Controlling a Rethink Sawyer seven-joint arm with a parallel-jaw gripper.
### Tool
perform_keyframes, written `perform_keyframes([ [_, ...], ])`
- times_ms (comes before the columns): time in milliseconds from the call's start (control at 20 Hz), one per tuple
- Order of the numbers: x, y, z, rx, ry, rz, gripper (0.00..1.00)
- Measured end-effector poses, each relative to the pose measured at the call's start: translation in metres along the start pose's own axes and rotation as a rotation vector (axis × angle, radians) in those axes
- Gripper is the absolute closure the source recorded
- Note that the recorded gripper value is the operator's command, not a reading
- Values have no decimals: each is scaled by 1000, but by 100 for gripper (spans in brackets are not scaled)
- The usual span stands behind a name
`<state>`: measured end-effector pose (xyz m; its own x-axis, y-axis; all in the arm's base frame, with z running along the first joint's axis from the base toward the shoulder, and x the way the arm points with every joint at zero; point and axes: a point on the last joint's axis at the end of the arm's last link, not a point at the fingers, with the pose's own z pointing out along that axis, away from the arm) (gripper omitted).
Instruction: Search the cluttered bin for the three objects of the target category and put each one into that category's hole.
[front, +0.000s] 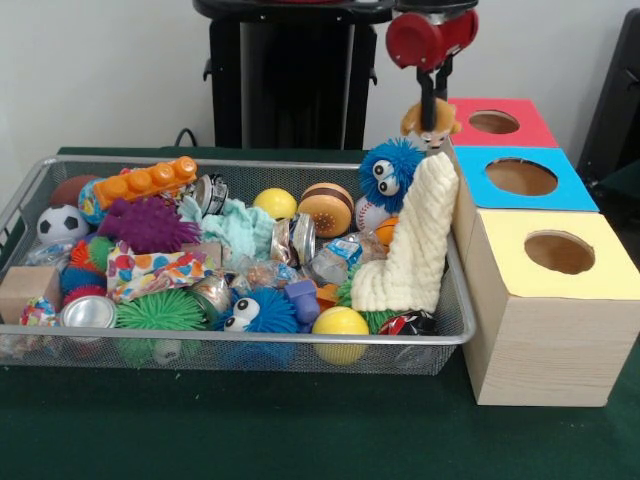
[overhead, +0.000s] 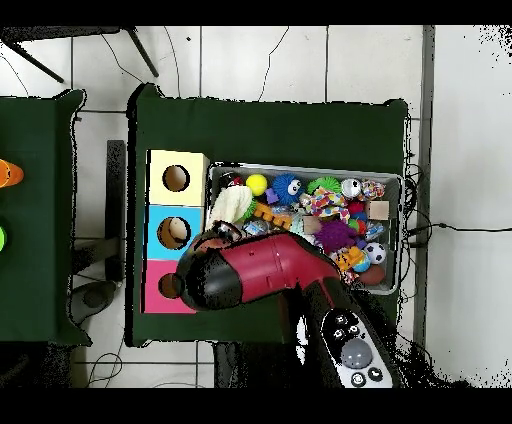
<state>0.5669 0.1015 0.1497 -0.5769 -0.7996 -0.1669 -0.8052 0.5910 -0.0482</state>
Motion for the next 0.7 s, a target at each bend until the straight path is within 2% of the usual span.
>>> perform_keyframes([
  [350,-10,34,-4,-44,5,-6,100],
  [500,-14,62,1,-65,6,-39,100],
  [700,-19,86,9,-69,-17,-68,100],
])
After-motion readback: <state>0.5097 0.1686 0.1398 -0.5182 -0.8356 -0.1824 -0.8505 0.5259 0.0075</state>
